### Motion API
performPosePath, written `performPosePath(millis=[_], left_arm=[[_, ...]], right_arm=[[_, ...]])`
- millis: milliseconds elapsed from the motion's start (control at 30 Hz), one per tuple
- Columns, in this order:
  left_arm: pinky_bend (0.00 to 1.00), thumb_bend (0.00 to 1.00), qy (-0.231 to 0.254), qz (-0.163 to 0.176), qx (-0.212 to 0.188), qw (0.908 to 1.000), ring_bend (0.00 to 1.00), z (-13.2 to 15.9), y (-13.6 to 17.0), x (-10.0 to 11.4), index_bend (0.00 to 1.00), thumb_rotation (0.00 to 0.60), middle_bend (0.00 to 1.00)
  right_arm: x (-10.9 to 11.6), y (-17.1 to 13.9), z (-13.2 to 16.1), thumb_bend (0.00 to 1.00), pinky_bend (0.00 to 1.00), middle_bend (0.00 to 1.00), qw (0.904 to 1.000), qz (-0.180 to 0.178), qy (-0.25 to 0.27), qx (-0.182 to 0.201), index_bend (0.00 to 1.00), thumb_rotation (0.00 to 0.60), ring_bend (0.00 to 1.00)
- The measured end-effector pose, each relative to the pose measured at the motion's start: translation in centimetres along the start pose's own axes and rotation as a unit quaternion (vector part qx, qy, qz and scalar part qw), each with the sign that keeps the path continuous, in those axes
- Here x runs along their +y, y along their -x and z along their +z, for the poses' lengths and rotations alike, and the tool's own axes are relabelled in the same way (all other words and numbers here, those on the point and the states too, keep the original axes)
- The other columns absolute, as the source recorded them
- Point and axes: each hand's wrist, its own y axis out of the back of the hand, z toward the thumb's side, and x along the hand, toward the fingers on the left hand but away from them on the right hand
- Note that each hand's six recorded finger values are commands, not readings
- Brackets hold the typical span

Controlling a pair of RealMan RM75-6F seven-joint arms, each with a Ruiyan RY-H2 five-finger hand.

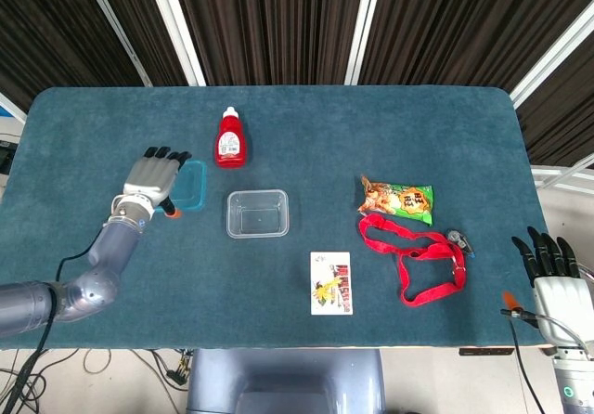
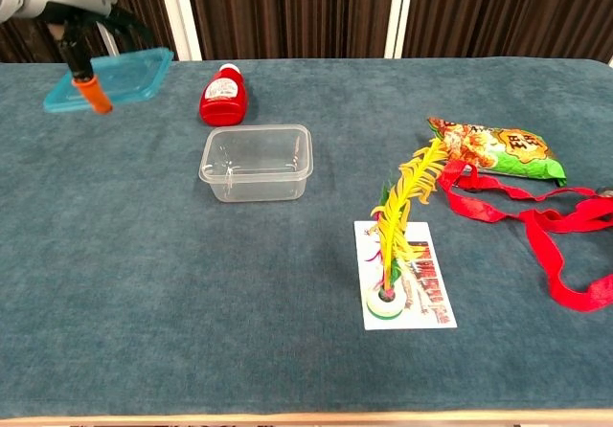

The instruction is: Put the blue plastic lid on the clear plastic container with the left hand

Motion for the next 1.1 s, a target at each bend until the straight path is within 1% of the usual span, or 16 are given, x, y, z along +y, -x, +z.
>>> performPosePath(millis=[67, 133, 267, 400, 700, 833, 1100], left_arm=[[0.01, 0.34, -0.002, 0.008, 0.008, 0.9999, 0.00, 0.9, 0.0, 0.5, 0.12, 0.600, 0.38], [0.01, 0.34, 0.000, 0.009, 0.013, 0.9999, 0.00, 2.1, 0.0, 0.5, 0.12, 0.600, 0.38], [0.01, 0.34, 0.002, -0.006, 0.002, 1.0000, 0.00, 5.1, -0.4, -0.5, 0.12, 0.600, 0.38], [0.01, 0.34, 0.004, -0.010, -0.007, 0.9999, 0.00, 7.7, -1.1, -1.3, 0.12, 0.600, 0.38], [0.01, 0.34, 0.018, -0.013, -0.012, 0.9997, 0.00, 9.2, -2.2, -1.9, 0.15, 0.600, 0.39], [0.01, 0.34, 0.015, -0.018, -0.020, 0.9995, 0.00, 9.9, -2.4, -2.2, 0.15, 0.600, 0.39], [0.01, 0.34, 0.006, -0.026, -0.029, 0.9992, 0.00, 11.7, -2.1, -1.7, 0.15, 0.600, 0.39]], right_arm=[[0.0, 0.0, -0.1, 0.27, 0.00, 0.00, 1.0000, 0.000, 0.001, -0.001, 0.14, 0.600, 0.03], [0.1, 0.0, -0.1, 0.27, 0.00, 0.00, 1.0000, -0.001, 0.000, -0.001, 0.14, 0.600, 0.03], [0.2, 0.0, -0.3, 0.27, 0.00, 0.00, 1.0000, -0.004, 0.003, -0.005, 0.14, 0.600, 0.03], [0.3, 0.0, -0.4, 0.27, 0.00, 0.00, 0.9999, -0.005, 0.004, -0.008, 0.14, 0.600, 0.03], [0.2, 0.0, -0.5, 0.27, 0.00, 0.00, 0.9999, -0.005, 0.005, -0.011, 0.14, 0.600, 0.03], [0.2, 0.0, -0.6, 0.27, 0.00, 0.00, 0.9999, -0.006, 0.005, -0.014, 0.14, 0.600, 0.03], [0.3, 0.1, -0.7, 0.27, 0.00, 0.00, 0.9998, -0.006, 0.007, -0.016, 0.14, 0.600, 0.03]])
